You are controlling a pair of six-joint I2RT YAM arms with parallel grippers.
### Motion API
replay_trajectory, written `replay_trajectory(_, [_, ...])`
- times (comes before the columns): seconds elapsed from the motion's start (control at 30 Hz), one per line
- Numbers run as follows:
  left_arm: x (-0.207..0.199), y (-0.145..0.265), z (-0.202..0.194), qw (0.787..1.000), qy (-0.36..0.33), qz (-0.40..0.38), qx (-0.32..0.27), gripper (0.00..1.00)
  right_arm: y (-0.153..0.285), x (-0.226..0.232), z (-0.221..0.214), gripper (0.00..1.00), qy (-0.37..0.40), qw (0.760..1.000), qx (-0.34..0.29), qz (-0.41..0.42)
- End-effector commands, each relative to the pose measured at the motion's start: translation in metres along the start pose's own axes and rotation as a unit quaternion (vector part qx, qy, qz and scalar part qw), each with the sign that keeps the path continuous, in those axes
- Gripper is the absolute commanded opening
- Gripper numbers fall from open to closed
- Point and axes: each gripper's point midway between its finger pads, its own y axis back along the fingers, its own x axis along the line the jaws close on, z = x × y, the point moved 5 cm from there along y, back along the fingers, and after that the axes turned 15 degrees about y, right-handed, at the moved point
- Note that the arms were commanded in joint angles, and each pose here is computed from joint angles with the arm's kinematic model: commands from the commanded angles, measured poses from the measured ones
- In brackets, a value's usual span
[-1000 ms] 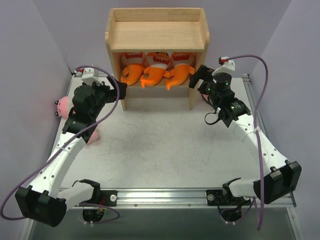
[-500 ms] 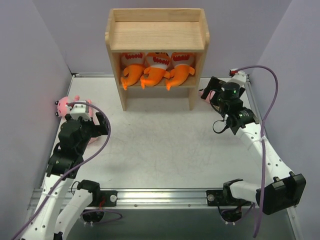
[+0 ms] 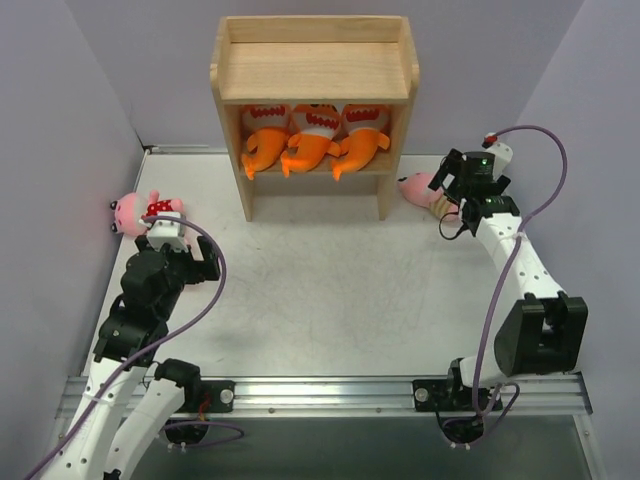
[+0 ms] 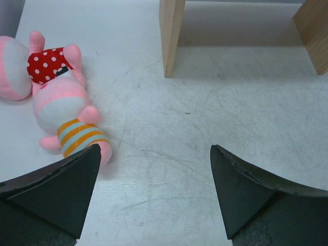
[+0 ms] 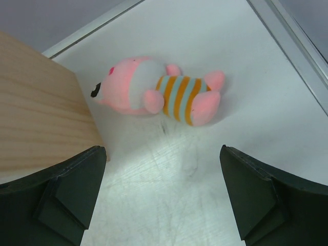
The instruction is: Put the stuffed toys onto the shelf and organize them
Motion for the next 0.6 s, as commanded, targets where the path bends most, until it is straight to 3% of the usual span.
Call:
replay_trajectory(0.0, [0.001,0.000,0.005,1.000,-0.010,0.004,-0.015,0.96,-0.022,-0.002,0.021,0.99,0.028,1.000,0.000,0.011])
replay_trajectory(0.4, [-0.004,-0.002,0.002,1.000,-0.024,-0.005,-0.010,0.96,-0.109,-0.008,0.017,0.84,0.081,0.993,0.055,0.072])
replay_trajectory(0.57, [-0.005,-0.002,0.002,1.000,-0.026,-0.009,-0.011,0.97,-0.149,-0.015,-0.026,0.79,0.088,0.988,0.108,0.059])
